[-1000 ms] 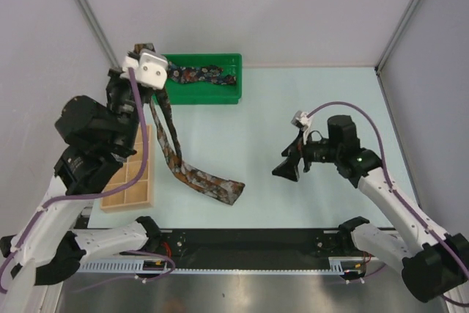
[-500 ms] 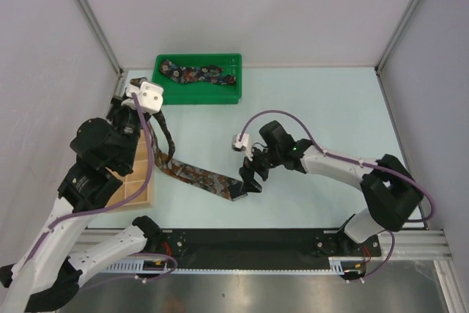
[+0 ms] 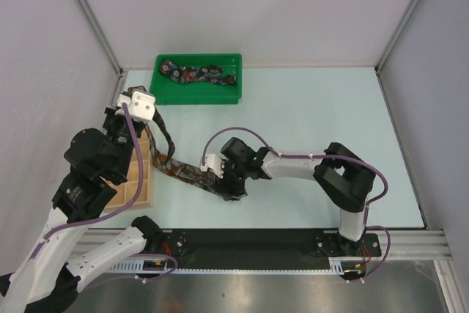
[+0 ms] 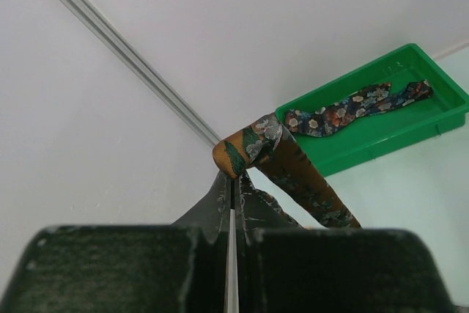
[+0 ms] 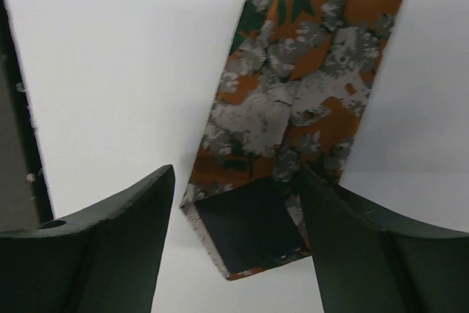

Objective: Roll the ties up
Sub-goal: Flatten out the tie at the center of the board.

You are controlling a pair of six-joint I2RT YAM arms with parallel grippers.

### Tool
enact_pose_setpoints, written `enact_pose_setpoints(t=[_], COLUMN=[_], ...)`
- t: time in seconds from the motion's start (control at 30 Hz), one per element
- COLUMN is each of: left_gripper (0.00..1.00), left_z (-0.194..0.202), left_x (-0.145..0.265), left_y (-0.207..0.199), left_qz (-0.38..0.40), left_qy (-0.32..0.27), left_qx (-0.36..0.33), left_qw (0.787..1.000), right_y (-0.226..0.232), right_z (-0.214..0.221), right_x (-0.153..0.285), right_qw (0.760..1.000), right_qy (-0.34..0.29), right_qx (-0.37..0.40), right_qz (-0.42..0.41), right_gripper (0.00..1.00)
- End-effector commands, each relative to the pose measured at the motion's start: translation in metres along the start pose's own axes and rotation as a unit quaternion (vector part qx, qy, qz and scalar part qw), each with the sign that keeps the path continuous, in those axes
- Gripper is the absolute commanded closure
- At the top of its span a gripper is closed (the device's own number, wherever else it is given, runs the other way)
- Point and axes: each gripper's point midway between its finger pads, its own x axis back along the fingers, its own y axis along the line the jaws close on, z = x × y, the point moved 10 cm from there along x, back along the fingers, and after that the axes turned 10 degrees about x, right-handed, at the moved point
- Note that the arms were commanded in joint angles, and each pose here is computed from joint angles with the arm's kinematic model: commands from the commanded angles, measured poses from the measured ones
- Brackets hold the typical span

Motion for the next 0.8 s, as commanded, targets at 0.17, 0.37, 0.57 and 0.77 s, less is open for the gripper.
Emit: enact_pose_setpoints(t=[0.17,0.37,0.57,0.77], left_gripper=[1.00,1.00,1.00,1.00], left_z=[0.004,0.013,0.032,0.066], left_x=[-0.002,-0.009,-0.018,-0.029], left_y=[-0.006,-0.022,-0.059,-0.104], left_qz=[0.018,0.063,0.188,0.297], left_qy=[0.005,0.031,0.074,0.147], left_qx=[0.015,0.017,0.013,0.019], left_qw=[1.000,0.997,0.979,0.943], right_y=[-0.001,-0.016,-0.020,0.020], right_z=[0.036,0.073,0.121,0.218], right_x=[-0.009,0.055,0.181,0.303], right_qw=[0.988,0.978,0.968,0.943], right_qy=[0.143,0.183,0.195,0.268], right_qx=[-0.001,-0.046,-0.060,-0.027], right_qz=[0.060,0.089,0.150,0.197], right_gripper=[0.79,1.00,1.00,1.00])
